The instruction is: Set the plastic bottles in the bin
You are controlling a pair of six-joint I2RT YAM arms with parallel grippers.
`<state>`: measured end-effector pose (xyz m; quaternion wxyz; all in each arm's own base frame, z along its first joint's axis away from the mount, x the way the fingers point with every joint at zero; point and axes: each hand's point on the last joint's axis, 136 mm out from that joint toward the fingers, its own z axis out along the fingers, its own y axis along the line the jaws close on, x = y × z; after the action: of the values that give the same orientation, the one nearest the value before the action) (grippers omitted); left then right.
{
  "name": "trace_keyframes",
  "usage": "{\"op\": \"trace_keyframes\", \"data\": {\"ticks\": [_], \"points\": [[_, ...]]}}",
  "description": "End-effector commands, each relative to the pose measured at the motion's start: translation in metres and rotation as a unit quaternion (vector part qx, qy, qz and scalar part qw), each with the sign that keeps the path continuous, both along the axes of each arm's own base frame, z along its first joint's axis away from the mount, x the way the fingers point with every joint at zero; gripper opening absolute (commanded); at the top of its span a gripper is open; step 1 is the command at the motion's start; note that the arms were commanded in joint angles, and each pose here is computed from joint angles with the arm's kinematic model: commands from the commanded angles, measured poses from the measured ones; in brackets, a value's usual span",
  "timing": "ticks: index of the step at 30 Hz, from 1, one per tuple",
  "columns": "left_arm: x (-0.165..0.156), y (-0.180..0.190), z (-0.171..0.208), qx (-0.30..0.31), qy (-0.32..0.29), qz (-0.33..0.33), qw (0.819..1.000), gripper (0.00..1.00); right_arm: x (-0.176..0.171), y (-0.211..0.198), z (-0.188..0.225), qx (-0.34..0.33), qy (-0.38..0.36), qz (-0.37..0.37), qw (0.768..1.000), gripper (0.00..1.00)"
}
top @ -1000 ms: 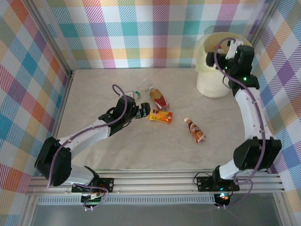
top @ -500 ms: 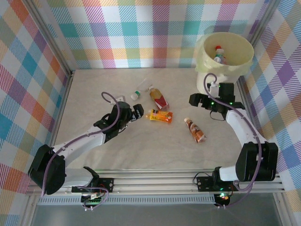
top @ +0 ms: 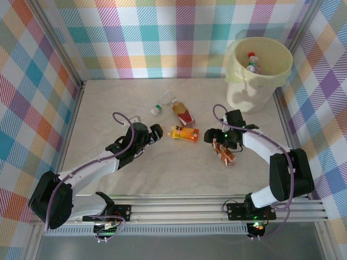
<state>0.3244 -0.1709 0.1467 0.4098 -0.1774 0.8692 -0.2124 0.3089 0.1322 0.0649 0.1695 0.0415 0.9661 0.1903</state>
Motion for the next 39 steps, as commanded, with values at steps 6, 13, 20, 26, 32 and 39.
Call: {"op": "trace_keyframes", "data": {"ticks": [6, 13, 20, 26, 32, 39], "points": [[0.002, 0.005, 0.008, -0.008, -0.013, 0.012, 1.000, 1.00, -0.026, -0.010, -0.028, -0.056, 0.043, -0.032, 0.997, 1.00], [0.003, 0.003, 0.005, -0.006, -0.010, 0.011, 1.000, 1.00, -0.057, -0.010, -0.030, -0.083, 0.075, -0.004, 0.994, 1.00], [0.009, -0.002, 0.002, -0.002, -0.004, 0.006, 1.000, 1.00, -0.080, -0.001, -0.031, -0.112, 0.086, 0.039, 0.989, 1.00], [0.011, -0.008, 0.001, -0.007, -0.001, -0.002, 1.000, 1.00, -0.088, -0.005, -0.049, -0.154, 0.108, 0.034, 0.981, 0.95], [0.009, -0.005, 0.001, -0.005, 0.000, 0.000, 1.000, 1.00, -0.085, -0.005, -0.058, -0.174, 0.109, 0.011, 0.979, 0.73], [0.008, -0.007, 0.000, -0.005, 0.002, -0.009, 1.000, 1.00, -0.065, -0.001, -0.039, -0.155, 0.050, -0.012, 0.987, 0.54]]}}
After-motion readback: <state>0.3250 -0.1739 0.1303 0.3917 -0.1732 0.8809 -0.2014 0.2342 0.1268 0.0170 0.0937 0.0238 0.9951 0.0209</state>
